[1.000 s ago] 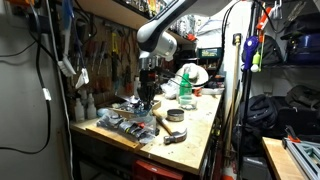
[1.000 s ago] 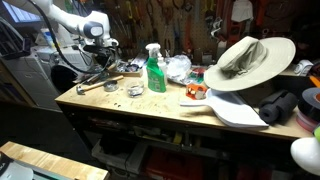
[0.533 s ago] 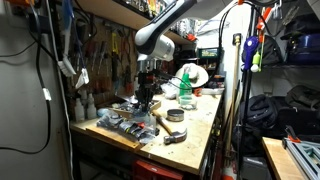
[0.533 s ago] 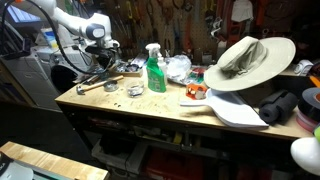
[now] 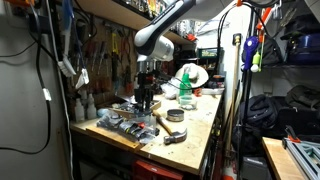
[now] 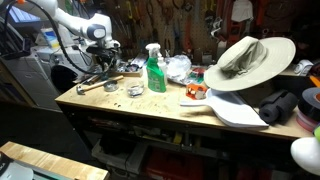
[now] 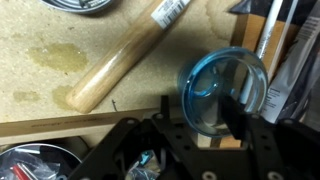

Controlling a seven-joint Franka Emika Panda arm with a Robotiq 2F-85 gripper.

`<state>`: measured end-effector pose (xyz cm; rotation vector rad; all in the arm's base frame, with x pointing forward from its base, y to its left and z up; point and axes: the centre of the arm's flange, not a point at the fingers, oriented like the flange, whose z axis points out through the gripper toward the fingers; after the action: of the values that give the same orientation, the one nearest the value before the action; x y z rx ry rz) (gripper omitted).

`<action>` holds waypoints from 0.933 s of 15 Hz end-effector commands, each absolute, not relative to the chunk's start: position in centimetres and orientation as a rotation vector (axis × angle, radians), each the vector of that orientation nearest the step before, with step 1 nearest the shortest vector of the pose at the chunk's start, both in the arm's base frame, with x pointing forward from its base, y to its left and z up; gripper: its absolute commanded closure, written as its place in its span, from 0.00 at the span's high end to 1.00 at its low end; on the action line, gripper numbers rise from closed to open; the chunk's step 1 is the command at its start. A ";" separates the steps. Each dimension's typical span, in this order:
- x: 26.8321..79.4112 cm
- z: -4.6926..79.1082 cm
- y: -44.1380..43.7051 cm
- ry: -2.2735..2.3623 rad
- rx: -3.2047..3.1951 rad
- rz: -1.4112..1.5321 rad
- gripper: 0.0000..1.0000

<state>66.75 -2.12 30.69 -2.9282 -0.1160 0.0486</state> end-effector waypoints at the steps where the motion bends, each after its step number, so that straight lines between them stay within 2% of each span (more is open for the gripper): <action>1: 65.7 32.0 -3.1 -0.185 -2.934 0.072 0.89; 3: 65.0 32.9 -3.9 -0.194 -2.985 0.105 1.00; 9: 59.7 37.3 -6.5 -0.274 -3.199 0.205 1.00; 14: 55.2 38.2 -7.8 -0.515 -3.320 0.244 1.00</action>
<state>59.74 -7.68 38.07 -3.2738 -0.3997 0.2335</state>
